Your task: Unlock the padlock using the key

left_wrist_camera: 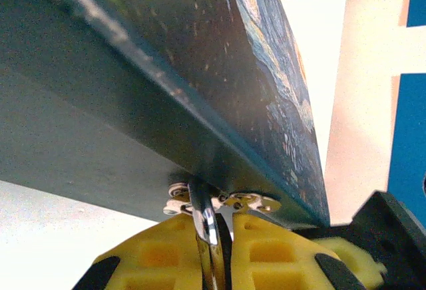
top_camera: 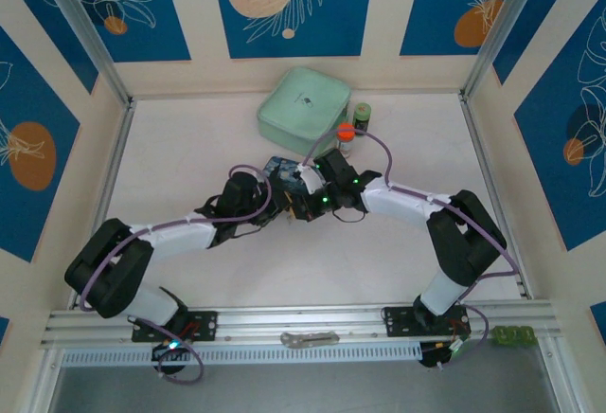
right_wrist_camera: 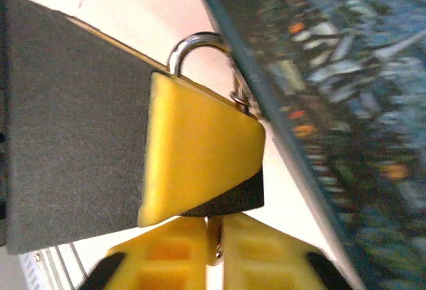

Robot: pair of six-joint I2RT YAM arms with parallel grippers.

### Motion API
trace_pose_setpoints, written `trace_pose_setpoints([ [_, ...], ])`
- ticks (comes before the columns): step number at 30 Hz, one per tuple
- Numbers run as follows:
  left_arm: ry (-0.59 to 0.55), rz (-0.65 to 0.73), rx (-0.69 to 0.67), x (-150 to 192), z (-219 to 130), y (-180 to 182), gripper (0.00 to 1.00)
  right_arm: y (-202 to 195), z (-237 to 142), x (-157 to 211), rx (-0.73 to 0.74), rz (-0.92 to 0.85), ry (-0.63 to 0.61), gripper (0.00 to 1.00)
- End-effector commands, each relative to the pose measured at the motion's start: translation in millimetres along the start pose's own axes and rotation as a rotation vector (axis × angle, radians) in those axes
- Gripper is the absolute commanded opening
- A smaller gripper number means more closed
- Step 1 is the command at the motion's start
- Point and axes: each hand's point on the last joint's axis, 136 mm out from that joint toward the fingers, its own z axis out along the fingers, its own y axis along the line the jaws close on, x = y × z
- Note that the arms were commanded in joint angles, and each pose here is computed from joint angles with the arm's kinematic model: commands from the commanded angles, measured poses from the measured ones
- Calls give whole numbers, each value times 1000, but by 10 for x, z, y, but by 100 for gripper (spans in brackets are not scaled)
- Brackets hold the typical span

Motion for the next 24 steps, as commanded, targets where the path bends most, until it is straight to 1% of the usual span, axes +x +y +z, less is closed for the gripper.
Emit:
trace_pose_setpoints([
  [1,26,51,98,65,45,-233,0,68,-152,-50,18,-24,-46,23],
  [3,5,40,98,30,84,-207,0,79,-241,-39,35,-30,-62,30],
  [5,-10,32,98,1,125,-195,0,78,-337,-17,59,-31,-77,33],
  [11,-34,38,62,47,257,-70,0,-34,-599,61,169,-18,-128,36],
  [15,-61,32,61,126,343,37,0,-154,-688,57,261,-9,-155,36],
  [19,-66,35,48,192,429,135,0,-201,-734,14,310,-14,-182,36],
  [21,-55,25,44,242,471,194,10,-215,-747,-6,331,-18,-189,36],
  [24,-51,1,53,291,468,260,32,-211,-763,-24,354,-29,-200,36],
])
